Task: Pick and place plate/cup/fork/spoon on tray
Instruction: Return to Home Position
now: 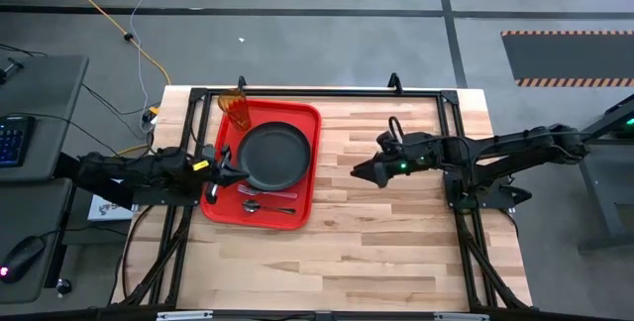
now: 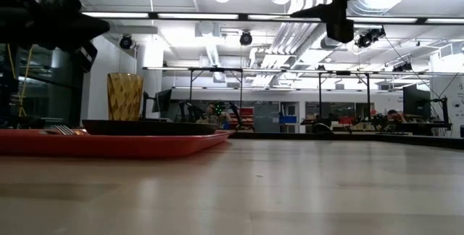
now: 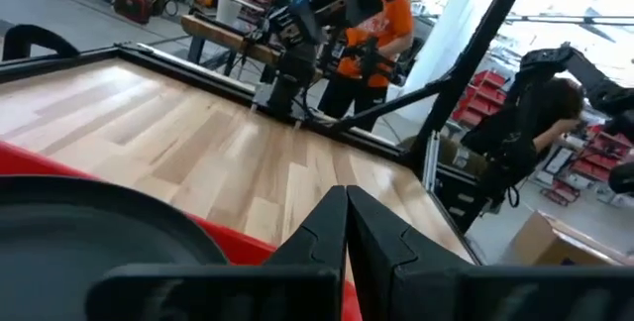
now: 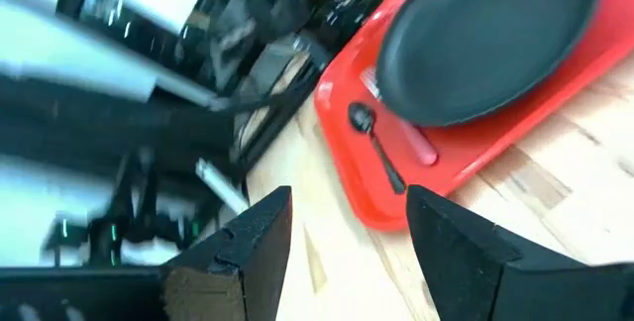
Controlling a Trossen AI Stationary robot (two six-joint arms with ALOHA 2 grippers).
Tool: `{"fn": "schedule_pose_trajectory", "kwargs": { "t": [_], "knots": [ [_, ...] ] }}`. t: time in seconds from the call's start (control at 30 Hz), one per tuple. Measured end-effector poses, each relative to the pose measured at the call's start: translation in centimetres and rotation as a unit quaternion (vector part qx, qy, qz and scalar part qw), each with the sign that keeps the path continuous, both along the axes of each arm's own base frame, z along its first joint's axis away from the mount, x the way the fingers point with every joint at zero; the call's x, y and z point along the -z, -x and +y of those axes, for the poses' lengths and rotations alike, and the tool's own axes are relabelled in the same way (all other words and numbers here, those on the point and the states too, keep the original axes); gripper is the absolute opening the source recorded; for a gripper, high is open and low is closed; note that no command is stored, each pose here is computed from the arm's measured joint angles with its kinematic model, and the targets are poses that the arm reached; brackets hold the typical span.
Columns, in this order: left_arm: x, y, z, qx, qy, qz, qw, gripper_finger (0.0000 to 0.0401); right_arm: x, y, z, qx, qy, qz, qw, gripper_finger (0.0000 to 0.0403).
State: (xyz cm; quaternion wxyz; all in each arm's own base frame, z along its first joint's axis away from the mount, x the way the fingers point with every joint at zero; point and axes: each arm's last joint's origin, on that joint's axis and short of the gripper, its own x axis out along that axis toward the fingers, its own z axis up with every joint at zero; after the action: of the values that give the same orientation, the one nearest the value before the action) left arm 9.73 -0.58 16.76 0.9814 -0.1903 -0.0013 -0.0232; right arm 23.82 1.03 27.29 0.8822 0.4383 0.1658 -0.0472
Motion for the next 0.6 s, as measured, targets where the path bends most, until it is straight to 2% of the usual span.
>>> {"fn": "schedule_pose_trajectory", "kwargs": {
  "t": [0.07,0.13,0.23,0.33,0.5,0.6],
  "knots": [
    [0.0,-0.1,0.0,0.000,0.001,0.006,1.000,0.0001,0.0,0.2,0.1,-0.039,0.025,0.000,0.999,0.0181],
    [0.0,-0.1,0.0,-0.002,-0.002,0.007,1.000,0.0001,0.0,0.7,0.3,-0.075,0.051,0.011,0.996,0.0154],
    [0.0,-0.1,0.0,-0.002,-0.014,0.006,1.000,0.0001,0.3,2.2,0.4,-0.119,0.092,0.024,0.988,0.0087],
    [0.0,-0.1,0.0,-0.002,-0.018,0.006,1.000,0.0001,0.8,4.8,0.4,-0.149,0.109,-0.006,0.983,0.0017],
    [0.0,-0.1,0.0,-0.001,-0.019,0.007,1.000,0.0001,2.9,9.8,0.2,-0.131,0.086,-0.102,0.982,0.0021],
    [0.0,-0.1,0.0,-0.001,-0.019,0.008,1.000,0.0001,4.3,11.8,0.0,-0.091,0.086,-0.188,0.974,0.0004]
  ]
}}
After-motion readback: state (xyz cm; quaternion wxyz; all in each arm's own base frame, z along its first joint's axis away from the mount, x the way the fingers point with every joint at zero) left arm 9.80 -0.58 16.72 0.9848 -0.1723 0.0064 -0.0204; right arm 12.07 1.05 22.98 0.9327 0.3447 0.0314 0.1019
